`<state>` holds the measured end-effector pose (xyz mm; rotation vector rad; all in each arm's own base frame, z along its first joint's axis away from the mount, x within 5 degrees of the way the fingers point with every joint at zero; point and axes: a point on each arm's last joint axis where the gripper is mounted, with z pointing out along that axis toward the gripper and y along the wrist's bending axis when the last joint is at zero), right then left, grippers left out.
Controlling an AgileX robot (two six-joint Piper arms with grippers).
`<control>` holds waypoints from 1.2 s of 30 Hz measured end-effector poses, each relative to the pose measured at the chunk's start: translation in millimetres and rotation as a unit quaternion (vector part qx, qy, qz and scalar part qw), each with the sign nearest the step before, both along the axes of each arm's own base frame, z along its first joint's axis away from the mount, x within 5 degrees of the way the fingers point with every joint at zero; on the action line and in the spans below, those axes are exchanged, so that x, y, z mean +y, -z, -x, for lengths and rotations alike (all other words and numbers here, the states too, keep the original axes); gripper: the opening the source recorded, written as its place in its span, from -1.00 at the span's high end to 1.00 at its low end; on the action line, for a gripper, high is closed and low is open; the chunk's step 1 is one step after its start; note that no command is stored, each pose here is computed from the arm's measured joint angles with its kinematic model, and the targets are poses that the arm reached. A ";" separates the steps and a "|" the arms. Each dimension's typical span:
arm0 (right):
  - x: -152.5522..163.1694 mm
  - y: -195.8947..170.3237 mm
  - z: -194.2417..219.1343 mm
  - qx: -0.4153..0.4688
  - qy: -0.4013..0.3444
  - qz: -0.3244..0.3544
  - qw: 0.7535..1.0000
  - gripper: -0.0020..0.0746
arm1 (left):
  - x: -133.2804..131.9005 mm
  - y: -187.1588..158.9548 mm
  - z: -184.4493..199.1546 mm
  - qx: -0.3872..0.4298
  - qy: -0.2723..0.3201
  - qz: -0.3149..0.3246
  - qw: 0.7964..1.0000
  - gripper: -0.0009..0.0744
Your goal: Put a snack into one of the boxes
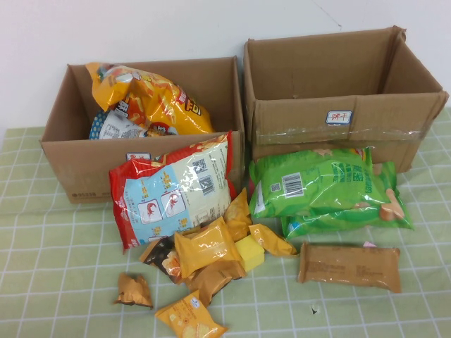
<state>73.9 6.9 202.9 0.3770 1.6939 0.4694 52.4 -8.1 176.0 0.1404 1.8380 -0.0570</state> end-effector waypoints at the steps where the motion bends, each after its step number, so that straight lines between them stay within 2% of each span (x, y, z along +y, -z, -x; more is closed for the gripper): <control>1: -0.4 3.7 1.3 -0.007 0.004 -0.008 1.000 0.95 | 0.0 0.0 0.0 0.000 0.000 0.000 1.000 0.98; 5: -0.9 7.5 5.0 -0.031 0.007 -0.008 0.999 0.95 | -0.1 0.1 0.0 0.000 0.000 0.001 1.000 0.98; 10: 0.8 4.1 5.7 -0.057 -0.008 0.047 0.997 0.95 | -0.1 0.1 0.0 0.000 0.000 0.001 1.000 0.98; 13: -2.7 10.1 6.1 -0.025 0.007 0.074 0.997 0.95 | -0.1 0.0 0.0 0.000 0.000 0.001 1.000 0.98; 16: -4.8 16.2 9.9 0.000 0.006 0.128 0.992 0.95 | -0.1 0.0 0.0 0.000 0.000 0.001 1.000 0.98; 19: -5.8 20.8 16.4 0.013 0.006 0.138 0.990 0.95 | 0.0 0.0 0.0 0.000 0.000 0.000 1.000 0.98; 22: -6.9 32.7 21.5 0.077 0.003 0.137 0.988 0.95 | 0.0 0.1 0.2 0.000 0.000 -0.001 1.000 0.98; 36: -6.9 33.1 22.4 0.083 -0.015 0.200 0.976 0.95 | 0.0 0.1 0.2 -0.001 0.002 -0.008 1.000 0.98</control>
